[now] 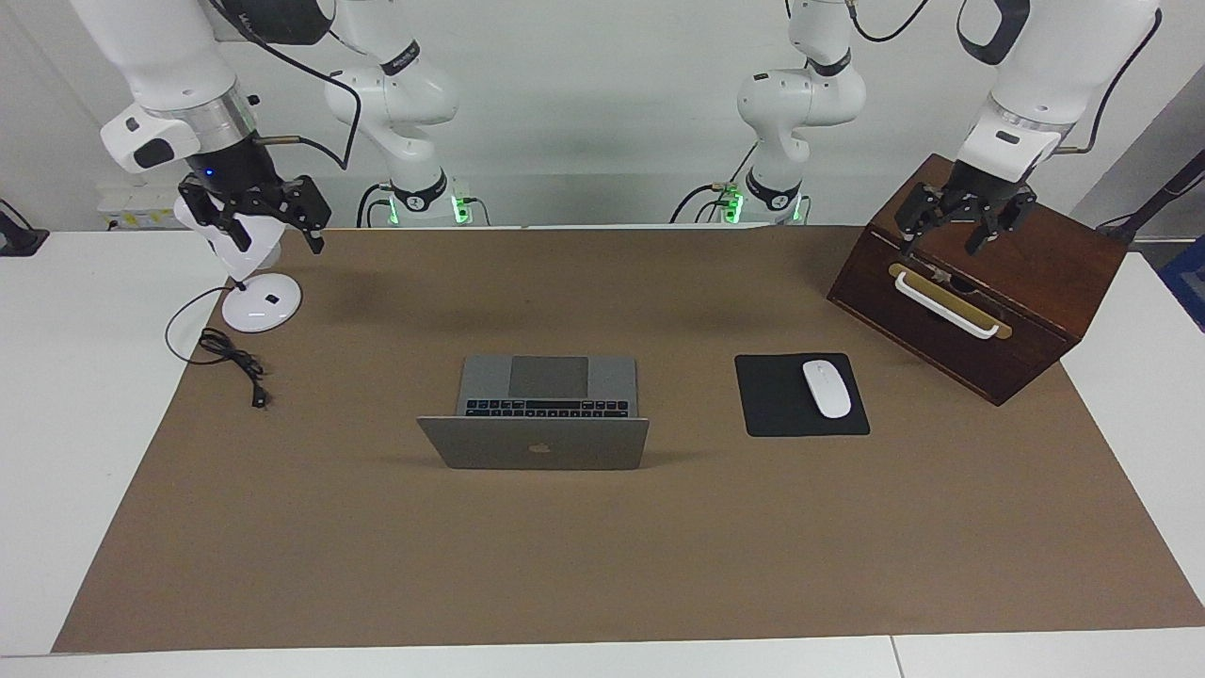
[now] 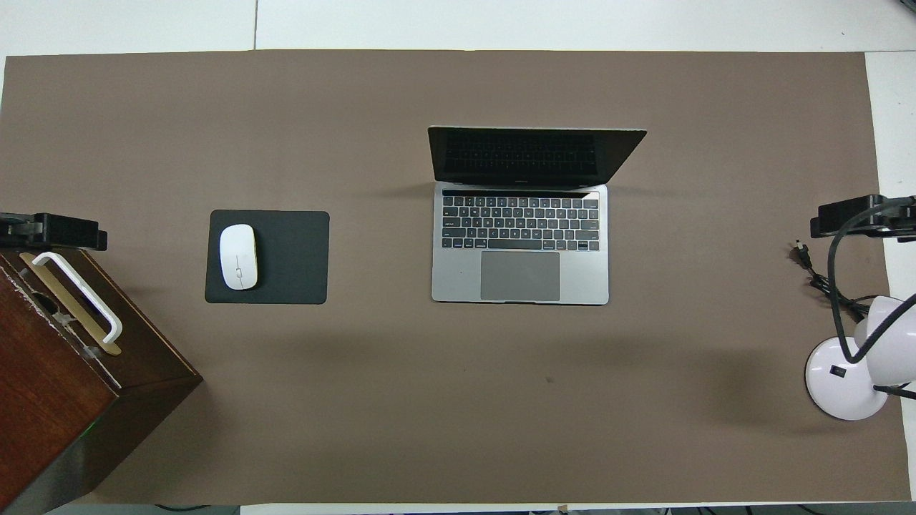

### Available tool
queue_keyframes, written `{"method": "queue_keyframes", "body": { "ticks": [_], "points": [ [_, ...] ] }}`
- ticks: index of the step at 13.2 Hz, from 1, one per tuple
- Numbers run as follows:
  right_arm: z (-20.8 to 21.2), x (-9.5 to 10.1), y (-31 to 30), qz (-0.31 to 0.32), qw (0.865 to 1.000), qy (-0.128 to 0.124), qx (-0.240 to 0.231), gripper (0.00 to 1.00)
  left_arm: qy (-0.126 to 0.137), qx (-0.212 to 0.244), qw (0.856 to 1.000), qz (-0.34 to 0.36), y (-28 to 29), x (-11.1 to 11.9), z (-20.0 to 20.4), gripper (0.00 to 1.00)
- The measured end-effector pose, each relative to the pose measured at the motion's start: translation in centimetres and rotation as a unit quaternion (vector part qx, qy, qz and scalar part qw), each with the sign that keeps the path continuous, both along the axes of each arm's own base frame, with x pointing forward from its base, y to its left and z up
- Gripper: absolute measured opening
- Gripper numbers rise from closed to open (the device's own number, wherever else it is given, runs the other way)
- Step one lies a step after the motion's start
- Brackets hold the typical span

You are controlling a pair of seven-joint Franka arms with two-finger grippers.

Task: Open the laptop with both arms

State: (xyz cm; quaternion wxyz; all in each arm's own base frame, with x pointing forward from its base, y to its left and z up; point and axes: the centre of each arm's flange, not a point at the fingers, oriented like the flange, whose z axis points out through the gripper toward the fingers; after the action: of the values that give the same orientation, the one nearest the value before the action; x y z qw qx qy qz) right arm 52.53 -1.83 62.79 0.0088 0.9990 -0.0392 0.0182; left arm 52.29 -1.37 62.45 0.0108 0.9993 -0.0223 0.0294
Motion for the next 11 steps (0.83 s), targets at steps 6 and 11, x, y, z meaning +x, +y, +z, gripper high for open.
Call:
{"method": "queue_keyframes", "body": {
  "ticks": [6,11],
  "points": [
    [-0.1,0.1,-0.2,-0.001,1.0,0.002,-0.005,1.0,0.026,0.001,1.0,0.004,-0.1,-0.1,1.7,1.0],
    [-0.3,0.0,-0.4,-0.003,1.0,0.008,-0.005,1.0,0.031,0.001,1.0,0.004,-0.1,0.1,1.2,1.0]
  ]
}}
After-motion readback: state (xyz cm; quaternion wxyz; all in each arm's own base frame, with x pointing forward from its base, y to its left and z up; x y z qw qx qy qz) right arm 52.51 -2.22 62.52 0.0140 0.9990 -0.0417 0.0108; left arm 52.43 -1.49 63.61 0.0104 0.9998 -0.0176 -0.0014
